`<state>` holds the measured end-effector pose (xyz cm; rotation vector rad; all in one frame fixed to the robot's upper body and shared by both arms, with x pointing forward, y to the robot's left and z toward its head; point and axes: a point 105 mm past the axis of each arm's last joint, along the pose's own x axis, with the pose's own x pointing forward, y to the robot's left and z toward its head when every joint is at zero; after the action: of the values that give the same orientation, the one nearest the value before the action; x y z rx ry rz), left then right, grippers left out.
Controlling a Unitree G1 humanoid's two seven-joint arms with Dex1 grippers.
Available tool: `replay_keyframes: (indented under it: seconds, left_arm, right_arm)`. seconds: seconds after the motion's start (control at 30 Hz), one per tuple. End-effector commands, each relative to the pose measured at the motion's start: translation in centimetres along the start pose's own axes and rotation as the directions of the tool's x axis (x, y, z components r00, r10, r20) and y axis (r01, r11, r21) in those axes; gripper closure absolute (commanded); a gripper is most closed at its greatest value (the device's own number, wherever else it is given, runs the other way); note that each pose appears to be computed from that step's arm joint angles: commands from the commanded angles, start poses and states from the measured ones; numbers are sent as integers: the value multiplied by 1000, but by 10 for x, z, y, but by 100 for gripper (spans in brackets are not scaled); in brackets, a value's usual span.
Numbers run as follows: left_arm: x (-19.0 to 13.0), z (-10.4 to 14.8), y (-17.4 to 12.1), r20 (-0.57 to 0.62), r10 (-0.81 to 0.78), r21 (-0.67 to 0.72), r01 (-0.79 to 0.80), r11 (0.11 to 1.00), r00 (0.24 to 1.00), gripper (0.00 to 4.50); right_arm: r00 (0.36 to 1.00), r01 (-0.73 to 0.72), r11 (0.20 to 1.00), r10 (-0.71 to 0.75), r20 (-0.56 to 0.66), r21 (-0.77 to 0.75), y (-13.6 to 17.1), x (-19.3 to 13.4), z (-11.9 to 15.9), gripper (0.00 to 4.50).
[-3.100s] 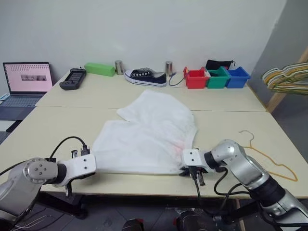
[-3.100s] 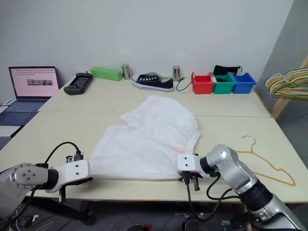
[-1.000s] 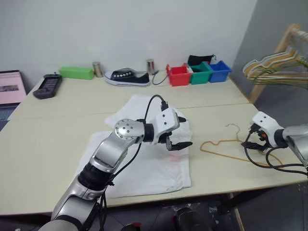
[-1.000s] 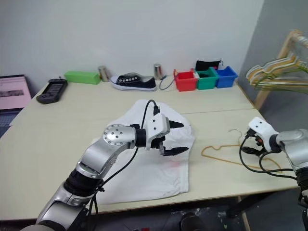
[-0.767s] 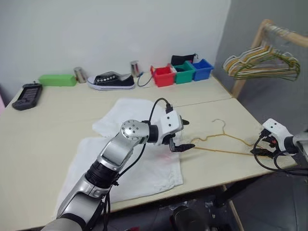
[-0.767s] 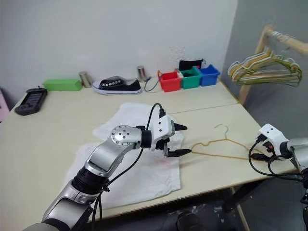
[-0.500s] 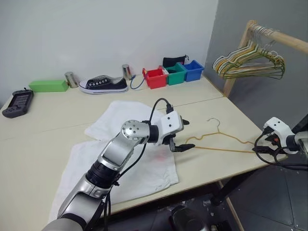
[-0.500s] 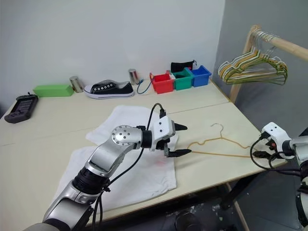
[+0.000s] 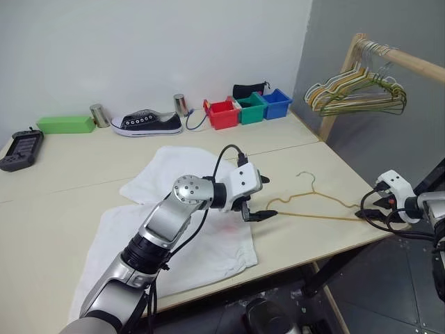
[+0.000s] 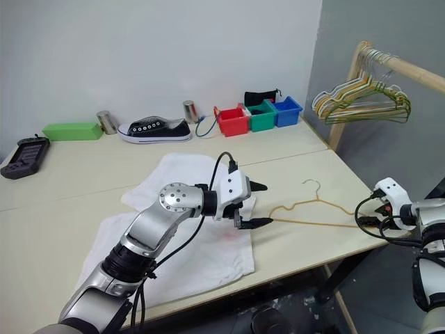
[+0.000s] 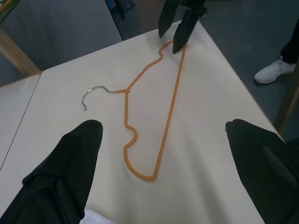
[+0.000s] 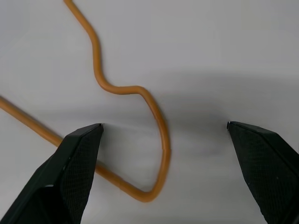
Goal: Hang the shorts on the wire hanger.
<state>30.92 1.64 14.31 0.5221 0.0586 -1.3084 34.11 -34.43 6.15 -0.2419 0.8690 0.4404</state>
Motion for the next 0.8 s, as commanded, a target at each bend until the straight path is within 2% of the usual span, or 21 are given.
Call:
replay_keyframes:
  seconds: [0.03, 0.33, 0.57, 0.8]
  left_arm:
    - [1, 15, 2, 26, 5, 57, -7, 998, 1000, 0]
    - [-4, 12, 4, 18, 29, 51, -30, 998, 999, 0]
    - [-8, 8, 9, 9, 51, 49, -52, 997, 999, 0]
    - [-10, 7, 15, 12, 70, 46, -70, 996, 998, 0]
  right_arm:
    - [997, -64, 997, 65, -30, 30, 14, 16, -9, 81]
    - [996, -72, 997, 72, -44, 0, 17, 19, -10, 274]
    - [996, -88, 996, 87, -27, -24, 19, 20, -2, 440]
    - [996, -86, 995, 87, 26, -48, 18, 15, 9, 449]
